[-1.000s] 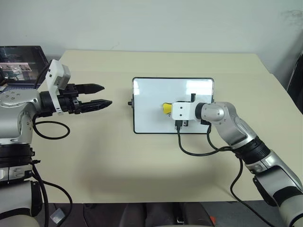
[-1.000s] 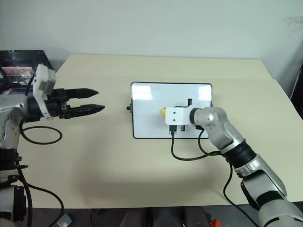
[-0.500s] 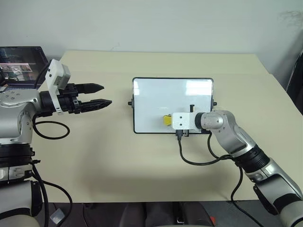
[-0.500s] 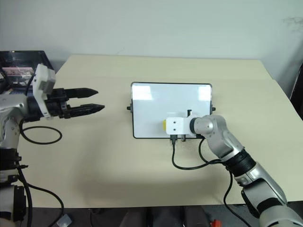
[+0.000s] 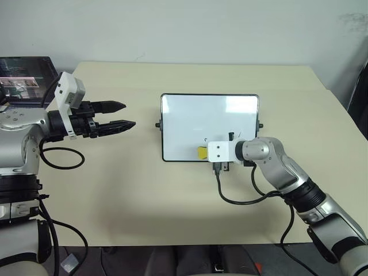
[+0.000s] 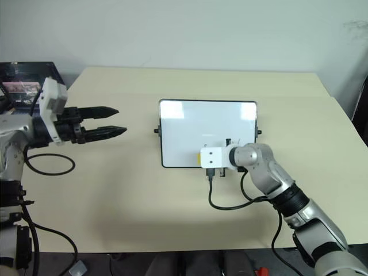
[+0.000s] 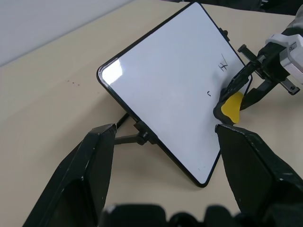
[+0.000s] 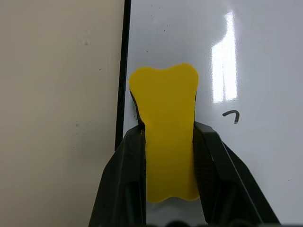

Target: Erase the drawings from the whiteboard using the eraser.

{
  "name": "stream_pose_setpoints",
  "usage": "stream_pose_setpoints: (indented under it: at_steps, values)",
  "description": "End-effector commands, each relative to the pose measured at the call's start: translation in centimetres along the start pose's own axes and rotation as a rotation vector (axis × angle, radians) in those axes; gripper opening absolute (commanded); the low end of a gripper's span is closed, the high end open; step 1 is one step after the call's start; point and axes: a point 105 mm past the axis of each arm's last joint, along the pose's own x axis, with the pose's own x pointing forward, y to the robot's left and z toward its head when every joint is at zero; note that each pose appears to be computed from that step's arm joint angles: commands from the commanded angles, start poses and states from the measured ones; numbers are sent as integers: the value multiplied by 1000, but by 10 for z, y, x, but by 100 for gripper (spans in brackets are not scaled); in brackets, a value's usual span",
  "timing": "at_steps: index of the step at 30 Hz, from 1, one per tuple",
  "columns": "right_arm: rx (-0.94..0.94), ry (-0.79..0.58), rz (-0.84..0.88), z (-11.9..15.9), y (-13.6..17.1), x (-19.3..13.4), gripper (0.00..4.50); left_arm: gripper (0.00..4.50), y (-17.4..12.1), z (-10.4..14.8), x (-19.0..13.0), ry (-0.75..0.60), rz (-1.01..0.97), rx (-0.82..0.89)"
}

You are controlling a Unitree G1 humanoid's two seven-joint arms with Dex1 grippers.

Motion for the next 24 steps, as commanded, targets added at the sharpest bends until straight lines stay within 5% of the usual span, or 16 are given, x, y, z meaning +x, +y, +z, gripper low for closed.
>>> stream_pose_setpoints:
  at_steps: [1,15,24]
  values:
    - [-19,85,-100,-13,-26,-8,99,363,3,14,-5,-22,20,53]
    - [-41,175,-264,-22,-65,-18,99,363,3,15,-4,-29,21,58]
    - [11,75,-295,-2,-75,-33,99,363,3,15,-5,-29,20,57]
